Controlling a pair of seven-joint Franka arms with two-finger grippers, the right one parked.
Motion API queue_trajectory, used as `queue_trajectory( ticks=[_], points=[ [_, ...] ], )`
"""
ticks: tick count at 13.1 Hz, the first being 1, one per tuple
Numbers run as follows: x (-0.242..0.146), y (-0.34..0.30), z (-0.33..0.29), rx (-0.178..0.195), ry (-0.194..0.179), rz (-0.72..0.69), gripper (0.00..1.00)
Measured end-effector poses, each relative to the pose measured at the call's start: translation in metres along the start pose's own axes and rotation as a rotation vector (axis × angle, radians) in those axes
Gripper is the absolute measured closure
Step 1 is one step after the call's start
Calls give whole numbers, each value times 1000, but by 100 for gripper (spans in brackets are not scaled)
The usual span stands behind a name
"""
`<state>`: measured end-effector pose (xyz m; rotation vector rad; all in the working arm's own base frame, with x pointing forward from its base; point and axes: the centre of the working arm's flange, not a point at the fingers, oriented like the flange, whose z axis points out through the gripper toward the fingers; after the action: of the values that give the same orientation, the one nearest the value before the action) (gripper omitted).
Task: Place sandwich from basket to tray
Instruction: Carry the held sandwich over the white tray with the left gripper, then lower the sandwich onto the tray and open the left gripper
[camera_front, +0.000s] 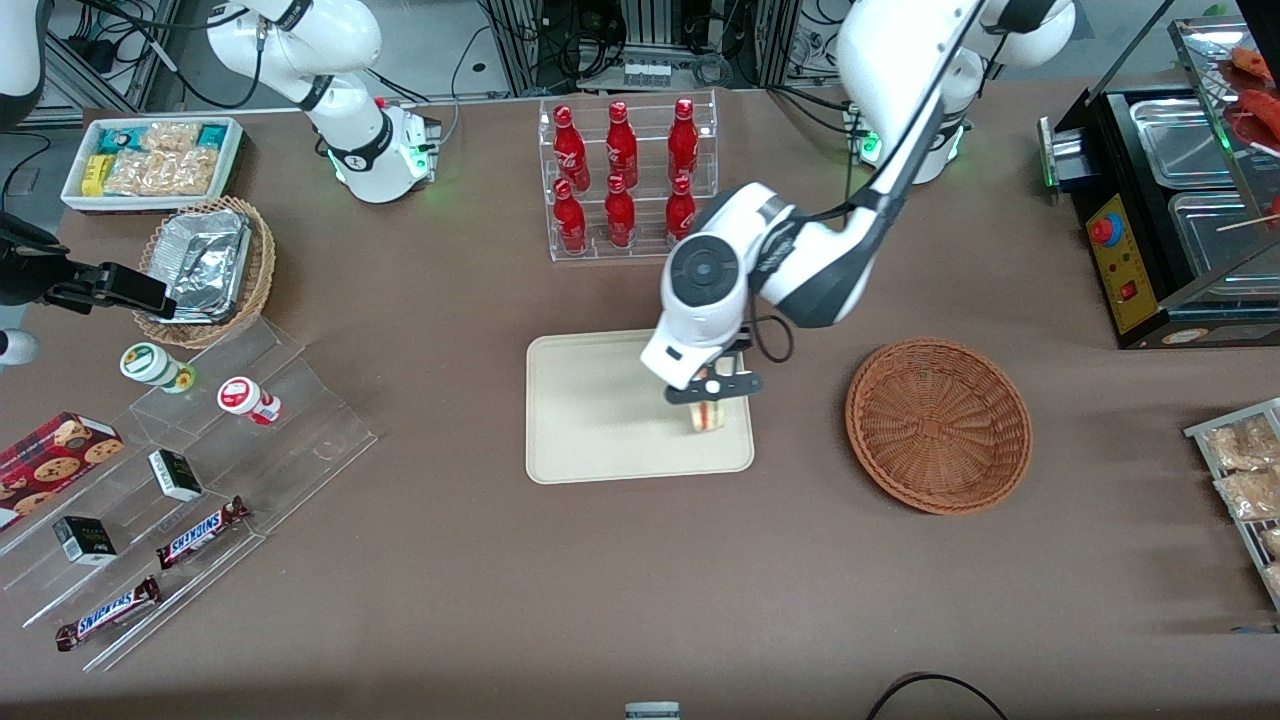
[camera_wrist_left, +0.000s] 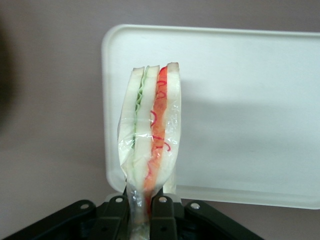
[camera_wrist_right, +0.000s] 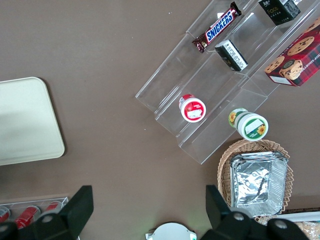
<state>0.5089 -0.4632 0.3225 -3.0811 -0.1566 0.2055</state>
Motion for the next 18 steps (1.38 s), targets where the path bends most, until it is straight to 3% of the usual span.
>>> queue_trajectory(
  ticks=[5,18],
  points=[
    [-6,57,28,-57,40,-4,85],
    [0,74,71,-36,14,-32,85]
  ],
)
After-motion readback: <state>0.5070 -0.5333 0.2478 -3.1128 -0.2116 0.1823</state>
